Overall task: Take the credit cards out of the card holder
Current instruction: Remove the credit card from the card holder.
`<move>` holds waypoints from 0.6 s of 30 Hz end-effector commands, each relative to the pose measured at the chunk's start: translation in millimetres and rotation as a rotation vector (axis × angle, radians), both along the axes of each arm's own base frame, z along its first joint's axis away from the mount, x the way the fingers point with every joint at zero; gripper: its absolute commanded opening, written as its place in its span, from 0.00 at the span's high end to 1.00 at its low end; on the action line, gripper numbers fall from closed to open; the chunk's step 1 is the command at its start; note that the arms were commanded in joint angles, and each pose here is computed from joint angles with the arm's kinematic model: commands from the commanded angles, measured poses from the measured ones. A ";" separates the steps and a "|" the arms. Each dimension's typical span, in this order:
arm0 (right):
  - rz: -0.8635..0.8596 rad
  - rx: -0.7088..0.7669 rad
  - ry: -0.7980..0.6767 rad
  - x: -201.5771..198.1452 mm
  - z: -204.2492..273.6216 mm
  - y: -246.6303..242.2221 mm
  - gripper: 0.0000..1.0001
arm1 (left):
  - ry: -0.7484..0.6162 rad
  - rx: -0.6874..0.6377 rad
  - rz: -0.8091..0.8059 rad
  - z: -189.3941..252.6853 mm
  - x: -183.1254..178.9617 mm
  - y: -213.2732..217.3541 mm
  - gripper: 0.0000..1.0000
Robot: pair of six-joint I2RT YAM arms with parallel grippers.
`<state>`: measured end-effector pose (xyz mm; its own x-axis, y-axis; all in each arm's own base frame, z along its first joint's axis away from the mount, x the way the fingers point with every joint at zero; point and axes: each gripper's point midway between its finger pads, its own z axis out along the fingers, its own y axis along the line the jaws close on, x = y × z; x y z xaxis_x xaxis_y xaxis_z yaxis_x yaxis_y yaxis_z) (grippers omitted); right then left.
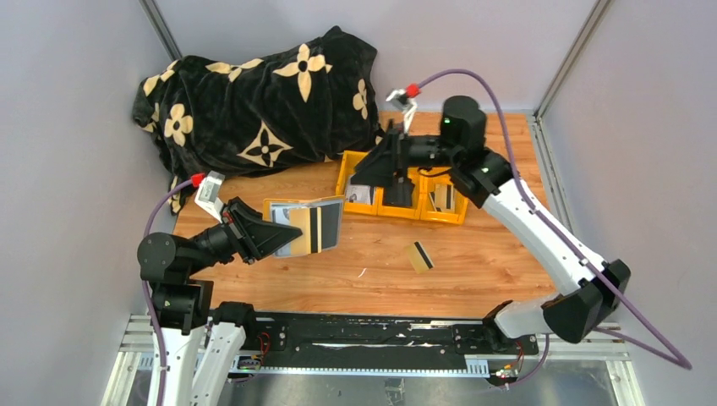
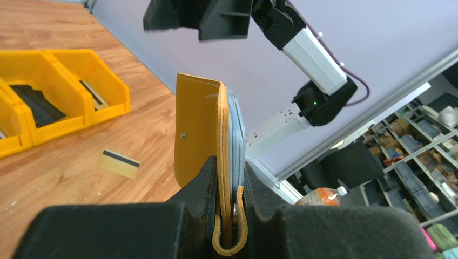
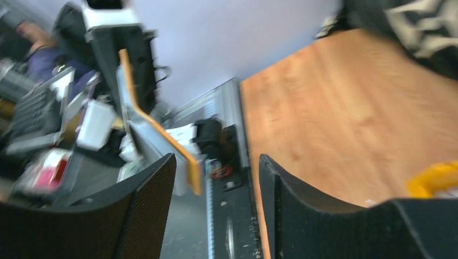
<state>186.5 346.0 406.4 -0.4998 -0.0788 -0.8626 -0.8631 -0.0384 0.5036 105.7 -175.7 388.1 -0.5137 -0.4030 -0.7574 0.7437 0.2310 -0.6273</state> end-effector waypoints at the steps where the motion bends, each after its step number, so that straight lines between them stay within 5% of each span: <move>1: -0.253 0.134 -0.045 28.6 40.5 -44.4 0.37 | 0.002 0.005 0.052 4.7 9.3 3.2 1.00; 11: -0.120 0.287 -0.035 -25.9 64.7 -48.2 0.36 | 0.017 0.020 0.117 4.4 23.0 7.4 1.00; 18: 0.042 0.243 0.020 -64.4 38.6 -11.1 0.36 | 0.019 0.016 0.124 6.2 24.7 7.9 1.00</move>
<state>144.0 318.5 453.9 -0.4927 0.1611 -0.8551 -0.8700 -0.1086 0.4809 131.5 -169.8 378.0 -0.5284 -0.4405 -0.7258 0.6638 0.3187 -0.6766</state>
